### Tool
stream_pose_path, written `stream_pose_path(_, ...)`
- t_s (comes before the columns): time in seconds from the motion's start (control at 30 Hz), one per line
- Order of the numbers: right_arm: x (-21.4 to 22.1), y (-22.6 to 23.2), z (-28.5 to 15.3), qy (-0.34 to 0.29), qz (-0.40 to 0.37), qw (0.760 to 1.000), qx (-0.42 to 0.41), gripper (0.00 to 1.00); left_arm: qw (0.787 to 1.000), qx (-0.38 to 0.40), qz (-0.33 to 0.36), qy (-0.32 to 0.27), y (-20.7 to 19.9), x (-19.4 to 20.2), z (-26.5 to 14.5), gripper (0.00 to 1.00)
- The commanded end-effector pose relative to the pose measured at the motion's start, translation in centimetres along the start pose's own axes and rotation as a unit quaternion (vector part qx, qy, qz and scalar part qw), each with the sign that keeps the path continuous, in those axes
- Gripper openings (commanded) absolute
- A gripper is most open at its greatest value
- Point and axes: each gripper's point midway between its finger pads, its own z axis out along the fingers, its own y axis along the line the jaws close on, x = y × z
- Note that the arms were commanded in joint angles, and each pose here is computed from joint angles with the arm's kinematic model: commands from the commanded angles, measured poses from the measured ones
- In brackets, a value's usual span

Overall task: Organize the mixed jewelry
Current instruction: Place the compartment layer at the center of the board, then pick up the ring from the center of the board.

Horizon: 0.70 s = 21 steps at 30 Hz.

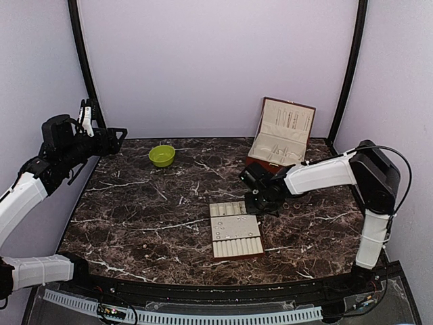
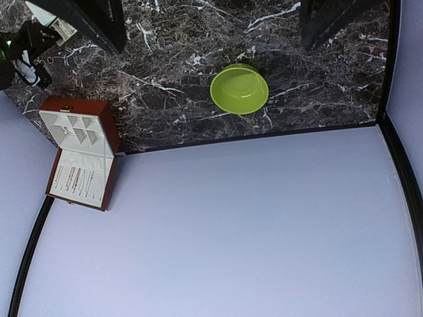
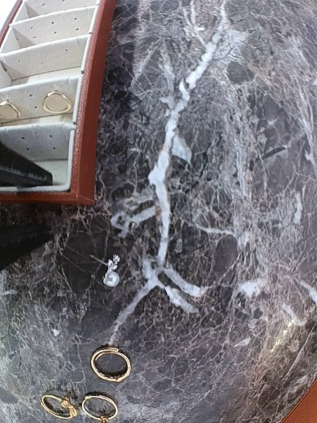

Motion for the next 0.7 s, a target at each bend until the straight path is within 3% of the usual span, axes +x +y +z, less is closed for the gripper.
stream_pose_path(0.0,-1.0,-0.8,-1.9,-0.013,-0.002,1.0,0.003,0.31,1.0,-0.003,0.002,-0.01,0.2,-0.2,0.0,0.93)
stream_pose_path(0.33,-4.5,-5.5,-7.4,-0.079,0.02,0.997,0.013,0.52,1.0,-0.004,0.001,-0.004,0.3,0.1,0.3,0.93)
stream_pose_path(0.67,-3.8,-11.7,-4.2,-0.046,0.07,0.996,0.038,0.41,1.0,-0.008,0.004,-0.005,0.4,0.0,0.2,0.93)
